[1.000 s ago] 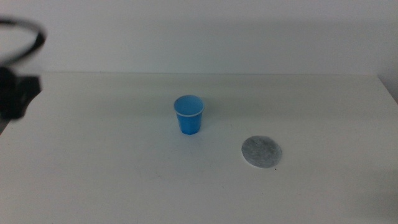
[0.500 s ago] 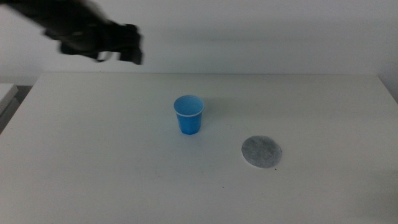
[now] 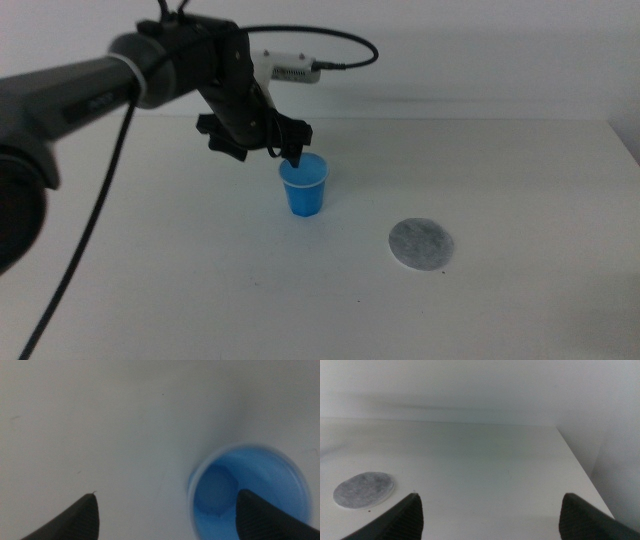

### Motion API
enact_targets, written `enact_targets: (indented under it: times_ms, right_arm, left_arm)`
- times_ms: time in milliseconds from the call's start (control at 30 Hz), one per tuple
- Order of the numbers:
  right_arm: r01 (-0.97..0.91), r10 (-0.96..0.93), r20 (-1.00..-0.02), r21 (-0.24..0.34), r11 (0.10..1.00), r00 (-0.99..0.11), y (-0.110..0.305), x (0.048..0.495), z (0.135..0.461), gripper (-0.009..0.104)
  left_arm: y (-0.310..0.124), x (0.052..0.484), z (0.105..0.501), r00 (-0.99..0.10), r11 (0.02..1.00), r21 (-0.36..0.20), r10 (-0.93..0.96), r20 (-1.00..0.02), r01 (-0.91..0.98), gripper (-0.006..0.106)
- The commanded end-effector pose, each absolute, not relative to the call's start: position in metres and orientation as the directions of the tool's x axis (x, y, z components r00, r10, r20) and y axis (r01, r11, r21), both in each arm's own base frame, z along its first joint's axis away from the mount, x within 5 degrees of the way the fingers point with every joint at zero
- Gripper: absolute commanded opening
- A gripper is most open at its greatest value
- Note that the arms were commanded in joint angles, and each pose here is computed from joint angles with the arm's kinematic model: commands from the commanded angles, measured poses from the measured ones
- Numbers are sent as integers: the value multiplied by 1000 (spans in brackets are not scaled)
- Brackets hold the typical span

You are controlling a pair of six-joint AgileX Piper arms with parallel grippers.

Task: Place an empty cup on a cup mat.

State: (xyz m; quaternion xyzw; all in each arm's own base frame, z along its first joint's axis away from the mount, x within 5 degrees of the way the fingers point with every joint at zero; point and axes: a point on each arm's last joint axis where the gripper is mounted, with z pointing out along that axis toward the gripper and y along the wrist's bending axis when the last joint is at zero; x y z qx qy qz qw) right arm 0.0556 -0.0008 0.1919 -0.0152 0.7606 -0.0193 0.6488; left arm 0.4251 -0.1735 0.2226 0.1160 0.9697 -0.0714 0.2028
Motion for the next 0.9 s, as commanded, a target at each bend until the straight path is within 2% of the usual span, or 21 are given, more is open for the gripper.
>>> enact_targets:
  times_ms: [0,200,300,400,567,767,867]
  right_arm:
    - [1,-58,-987,-59,998,-151,-1,55,192,93]
    - [1,-58,-987,-59,998,-151,-1,55,192,93]
    - [1,-58,-987,-59,998,-151,-1,55,192,93]
    - [1,-58,-987,-59,998,-151,-1,55,192,93]
    - [1,-58,-987,-59,998,-151,-1,55,192,93]
    - [1,-58,-987,-59,998,-151,-1,55,192,93]
    - [1,-58,-987,-59,998,-151,-1,55,192,93]
  left_arm:
    - [-181,430,217,-887,963,-129,159,-433,236,94]
    - [-185,435,195,-903,962,-161,141,-405,222,93]
    - [-185,434,190,-914,963,-160,145,-378,219,82]
    - [-185,432,190,-919,963,-160,147,-366,217,58]
    - [-188,430,191,-929,958,-201,124,-348,202,-2]
    - [-205,412,230,-898,939,-216,161,-409,266,-2]
    - [-229,394,248,-884,915,-248,191,-427,318,-2]
